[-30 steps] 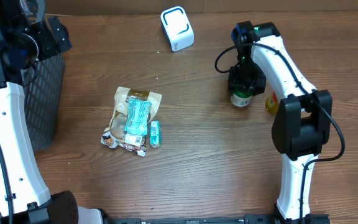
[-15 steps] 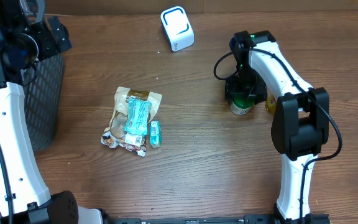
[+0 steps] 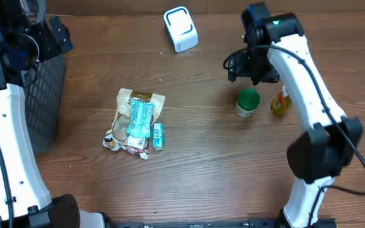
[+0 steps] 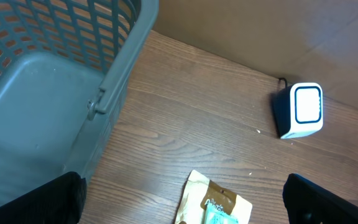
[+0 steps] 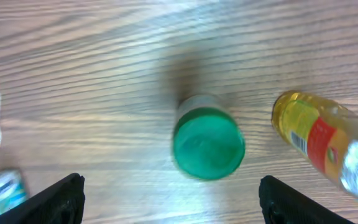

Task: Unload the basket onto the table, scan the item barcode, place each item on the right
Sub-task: 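Carry the jar right and set it down beside the yellow bottle, then release the jar and move the right gripper over the Kleenex pack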

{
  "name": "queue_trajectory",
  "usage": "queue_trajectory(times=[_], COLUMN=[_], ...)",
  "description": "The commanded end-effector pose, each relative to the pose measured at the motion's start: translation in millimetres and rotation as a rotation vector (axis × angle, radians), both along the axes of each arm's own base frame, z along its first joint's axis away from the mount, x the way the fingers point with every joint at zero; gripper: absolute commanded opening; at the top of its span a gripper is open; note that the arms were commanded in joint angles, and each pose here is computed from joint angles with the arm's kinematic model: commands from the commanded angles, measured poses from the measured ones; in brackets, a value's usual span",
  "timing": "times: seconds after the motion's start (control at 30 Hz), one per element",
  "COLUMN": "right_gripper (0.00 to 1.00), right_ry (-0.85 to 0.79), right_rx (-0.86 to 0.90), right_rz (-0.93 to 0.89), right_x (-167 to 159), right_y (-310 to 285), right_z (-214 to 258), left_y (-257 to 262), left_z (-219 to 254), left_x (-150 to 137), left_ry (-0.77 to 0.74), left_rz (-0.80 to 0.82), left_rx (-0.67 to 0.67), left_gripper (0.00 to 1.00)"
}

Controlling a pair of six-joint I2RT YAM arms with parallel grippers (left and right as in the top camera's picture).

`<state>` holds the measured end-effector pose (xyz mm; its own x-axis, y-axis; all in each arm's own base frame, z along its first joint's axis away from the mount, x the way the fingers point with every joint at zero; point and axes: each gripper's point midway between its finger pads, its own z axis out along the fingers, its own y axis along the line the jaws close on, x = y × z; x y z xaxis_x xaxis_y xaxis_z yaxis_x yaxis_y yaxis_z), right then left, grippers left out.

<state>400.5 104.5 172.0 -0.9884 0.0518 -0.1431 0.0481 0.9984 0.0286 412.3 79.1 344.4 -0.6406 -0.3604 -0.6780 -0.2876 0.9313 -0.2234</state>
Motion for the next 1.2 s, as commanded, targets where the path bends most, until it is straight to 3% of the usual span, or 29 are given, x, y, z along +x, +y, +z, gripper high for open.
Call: queue_trajectory(times=[0.0,0.37,0.57,0.67,0.83,1.17], right_gripper=[0.87,0.88,0.88,1.00,1.00,1.00], right_ry=[-0.059,-0.031,-0.018,-0.023,-0.023,-0.066], right_rx=[0.032,0.077,0.209,0.312,0.487,0.507], right_rz=[0.047,0.132,0.201,0.238,0.286,0.295], right_x=[-5,-22,-32,-33,-35,-24], right_y=[16,53,93,116,146,153], right_z=[25,25,29,35,49,49], left_y=[-2,-1,-2,-2,-2,-2], left_z=[9,9,9,9,9,9], left_x=[2,2,2,2,2,2], left_ry=[-0.024,-0.024,-0.024,-0.024,-0.024,-0.024], left_rz=[-0.018,-0.017,-0.017,-0.017,-0.017,-0.017], left_rx=[0.013,0.013,0.013,0.013,0.013,0.013], left_gripper=[1.00,1.00,1.00,1.00,1.00,1.00])
